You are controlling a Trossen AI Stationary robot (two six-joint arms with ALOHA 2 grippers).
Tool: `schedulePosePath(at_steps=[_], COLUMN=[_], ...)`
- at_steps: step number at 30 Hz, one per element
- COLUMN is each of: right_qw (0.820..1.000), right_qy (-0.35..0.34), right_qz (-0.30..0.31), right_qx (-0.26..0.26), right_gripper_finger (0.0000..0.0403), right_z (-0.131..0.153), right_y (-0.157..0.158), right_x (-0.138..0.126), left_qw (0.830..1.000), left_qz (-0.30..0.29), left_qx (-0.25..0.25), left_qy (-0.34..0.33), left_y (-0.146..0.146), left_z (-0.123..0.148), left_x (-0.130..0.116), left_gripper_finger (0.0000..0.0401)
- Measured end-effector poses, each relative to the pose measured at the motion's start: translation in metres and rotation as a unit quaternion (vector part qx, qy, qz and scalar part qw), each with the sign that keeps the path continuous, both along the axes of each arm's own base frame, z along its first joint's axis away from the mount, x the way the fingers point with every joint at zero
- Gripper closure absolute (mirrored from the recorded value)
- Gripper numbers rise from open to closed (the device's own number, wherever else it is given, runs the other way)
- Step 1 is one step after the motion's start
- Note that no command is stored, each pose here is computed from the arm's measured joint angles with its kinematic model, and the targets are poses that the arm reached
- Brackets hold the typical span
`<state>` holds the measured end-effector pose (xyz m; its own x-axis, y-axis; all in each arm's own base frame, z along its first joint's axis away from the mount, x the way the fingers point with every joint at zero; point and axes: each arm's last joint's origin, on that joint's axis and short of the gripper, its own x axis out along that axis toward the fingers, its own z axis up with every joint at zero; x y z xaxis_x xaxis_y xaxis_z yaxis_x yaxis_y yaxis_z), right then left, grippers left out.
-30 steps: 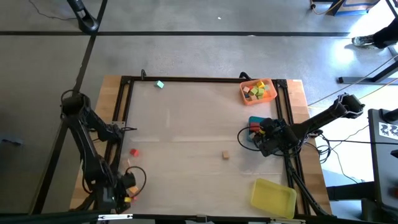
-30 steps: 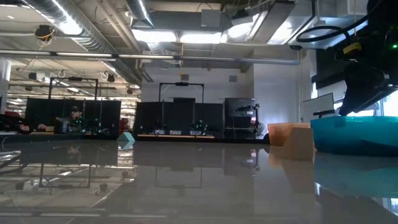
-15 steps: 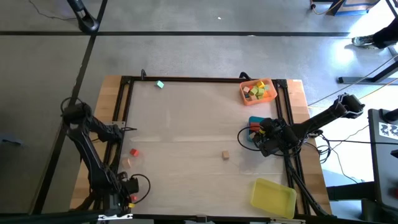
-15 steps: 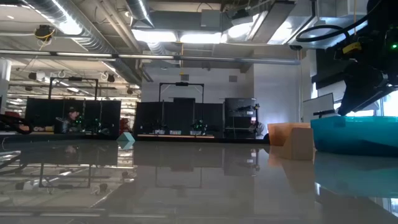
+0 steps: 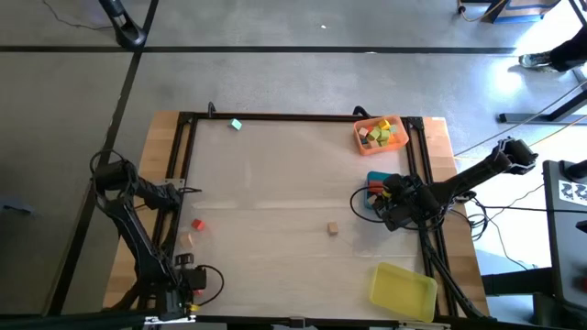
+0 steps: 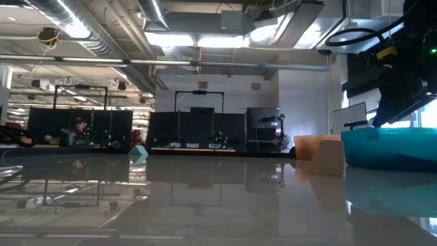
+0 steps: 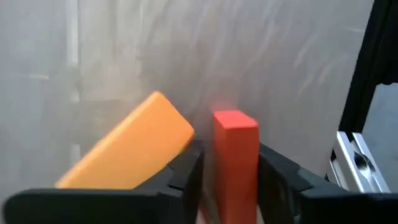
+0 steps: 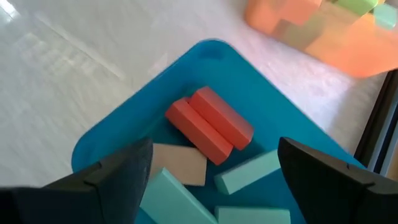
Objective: Sort blocks by size
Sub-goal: Put the orange rectangular block into the blue bin
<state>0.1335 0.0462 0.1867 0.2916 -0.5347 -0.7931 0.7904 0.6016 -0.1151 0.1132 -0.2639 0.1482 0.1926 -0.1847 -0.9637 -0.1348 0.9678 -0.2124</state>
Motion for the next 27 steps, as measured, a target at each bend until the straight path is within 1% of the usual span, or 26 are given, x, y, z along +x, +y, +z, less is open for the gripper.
schedulePosePath(at_steps=[4, 6, 8, 11, 14, 16, 18, 20, 22, 25, 27], right_qw=[1.000, 1.000, 1.000, 1.000, 0.998, 0.996, 0.992, 0.985, 0.974, 0.952, 0.933], right_qy=[-0.003, 0.003, 0.013, 0.016, 0.010, -0.003, -0.029, -0.062, -0.100, -0.150, -0.186], right_qz=[0.001, 0.002, 0.008, 0.018, 0.052, 0.084, 0.119, 0.161, 0.203, 0.263, 0.298], right_qx=[-0.001, -0.001, 0.005, 0.018, 0.031, 0.028, 0.017, -0.004, -0.022, -0.050, -0.075], right_gripper_finger=[0.0061, 0.0061, 0.0061, 0.0062, 0.0062, 0.0062, 0.0062, 0.0062, 0.0062, 0.0062, 0.0062], right_z=[0.000, 0.000, 0.004, 0.018, 0.040, 0.053, 0.064, 0.070, 0.073, 0.072, 0.068], right_y=[0.000, 0.000, 0.001, 0.003, 0.008, 0.010, 0.014, 0.017, 0.022, 0.030, 0.035], right_x=[0.001, 0.000, 0.000, 0.004, 0.011, 0.017, 0.025, 0.034, 0.045, 0.061, 0.072], left_qw=[0.999, 0.999, 0.999, 0.999, 0.998, 0.997, 0.992, 0.984, 0.969, 0.935, 0.912], left_qz=[-0.034, -0.041, -0.045, -0.041, -0.030, -0.019, -0.015, -0.010, -0.013, 0.006, 0.024], left_qx=[0.009, 0.010, 0.009, -0.007, -0.029, -0.037, -0.030, -0.013, 0.022, 0.084, 0.117], left_qy=[-0.010, -0.013, -0.016, -0.024, -0.042, -0.072, -0.119, -0.179, -0.248, -0.345, -0.392], left_y=[0.003, 0.005, 0.007, 0.009, 0.012, 0.017, 0.025, 0.034, 0.045, 0.060, 0.069], left_z=[0.000, 0.001, 0.003, 0.013, 0.029, 0.041, 0.054, 0.068, 0.082, 0.101, 0.112], left_x=[0.008, 0.011, 0.013, 0.017, 0.020, 0.024, 0.028, 0.033, 0.039, 0.048, 0.055], left_gripper_finger=[0.0341, 0.0361, 0.0362, 0.0362, 0.0362, 0.0360, 0.0358, 0.0358, 0.0358, 0.0354, 0.0349])
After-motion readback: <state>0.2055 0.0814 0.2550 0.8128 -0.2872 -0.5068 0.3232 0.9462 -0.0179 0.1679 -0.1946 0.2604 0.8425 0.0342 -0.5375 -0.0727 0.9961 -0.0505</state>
